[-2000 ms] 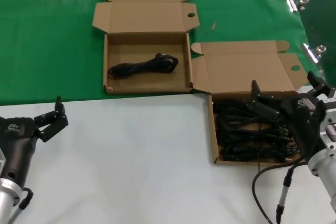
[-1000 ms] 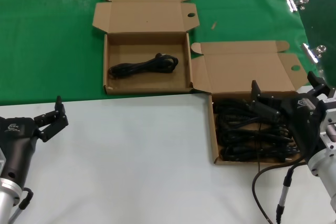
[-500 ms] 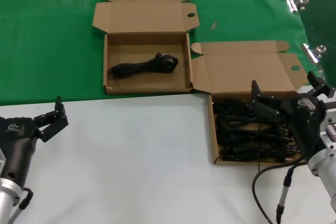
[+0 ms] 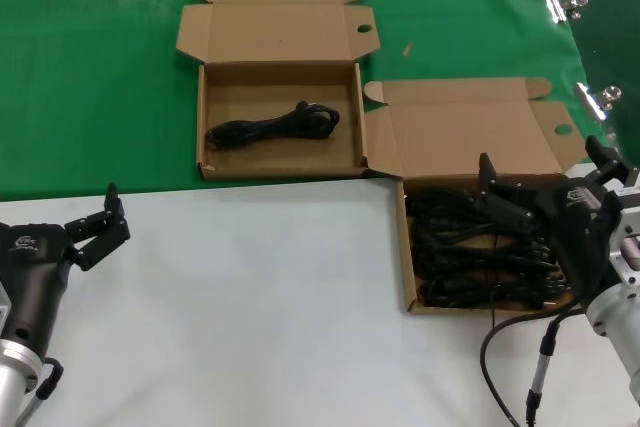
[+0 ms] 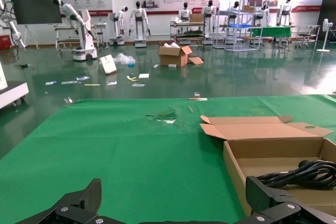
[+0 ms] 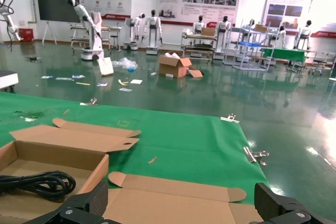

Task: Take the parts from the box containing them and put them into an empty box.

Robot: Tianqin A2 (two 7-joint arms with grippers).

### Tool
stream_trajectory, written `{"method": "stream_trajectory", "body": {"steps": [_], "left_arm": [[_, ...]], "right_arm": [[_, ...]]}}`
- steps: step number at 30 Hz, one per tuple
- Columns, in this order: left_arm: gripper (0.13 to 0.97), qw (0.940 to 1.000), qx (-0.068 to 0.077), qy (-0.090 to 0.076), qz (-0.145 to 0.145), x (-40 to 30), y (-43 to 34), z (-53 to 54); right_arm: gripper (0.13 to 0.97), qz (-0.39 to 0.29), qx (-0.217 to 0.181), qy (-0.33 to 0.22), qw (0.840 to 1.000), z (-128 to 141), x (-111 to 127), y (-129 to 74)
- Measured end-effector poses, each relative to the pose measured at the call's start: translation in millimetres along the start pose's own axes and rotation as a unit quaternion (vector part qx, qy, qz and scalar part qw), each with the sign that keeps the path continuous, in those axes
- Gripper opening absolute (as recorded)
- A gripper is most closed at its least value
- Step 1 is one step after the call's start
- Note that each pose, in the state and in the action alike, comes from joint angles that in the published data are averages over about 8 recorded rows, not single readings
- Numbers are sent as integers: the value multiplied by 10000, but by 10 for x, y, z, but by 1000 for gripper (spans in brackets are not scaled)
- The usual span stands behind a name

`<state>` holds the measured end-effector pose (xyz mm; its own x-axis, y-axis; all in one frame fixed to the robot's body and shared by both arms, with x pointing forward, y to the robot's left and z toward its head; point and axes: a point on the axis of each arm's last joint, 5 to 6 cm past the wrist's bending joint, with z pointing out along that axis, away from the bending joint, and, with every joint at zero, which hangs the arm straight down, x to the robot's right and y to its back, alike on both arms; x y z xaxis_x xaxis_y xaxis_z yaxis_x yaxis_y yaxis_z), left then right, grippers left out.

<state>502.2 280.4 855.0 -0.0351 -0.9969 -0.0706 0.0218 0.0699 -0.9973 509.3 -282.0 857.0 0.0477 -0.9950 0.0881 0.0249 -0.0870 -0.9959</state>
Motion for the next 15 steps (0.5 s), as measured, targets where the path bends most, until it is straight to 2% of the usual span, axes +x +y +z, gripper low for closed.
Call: {"method": "stream_trajectory", "body": {"steps": [15], "left_arm": [[966, 10000, 0, 0, 0, 0, 0, 0]], "right_arm": [[966, 0, 0, 0, 10000, 0, 0, 0]]}}
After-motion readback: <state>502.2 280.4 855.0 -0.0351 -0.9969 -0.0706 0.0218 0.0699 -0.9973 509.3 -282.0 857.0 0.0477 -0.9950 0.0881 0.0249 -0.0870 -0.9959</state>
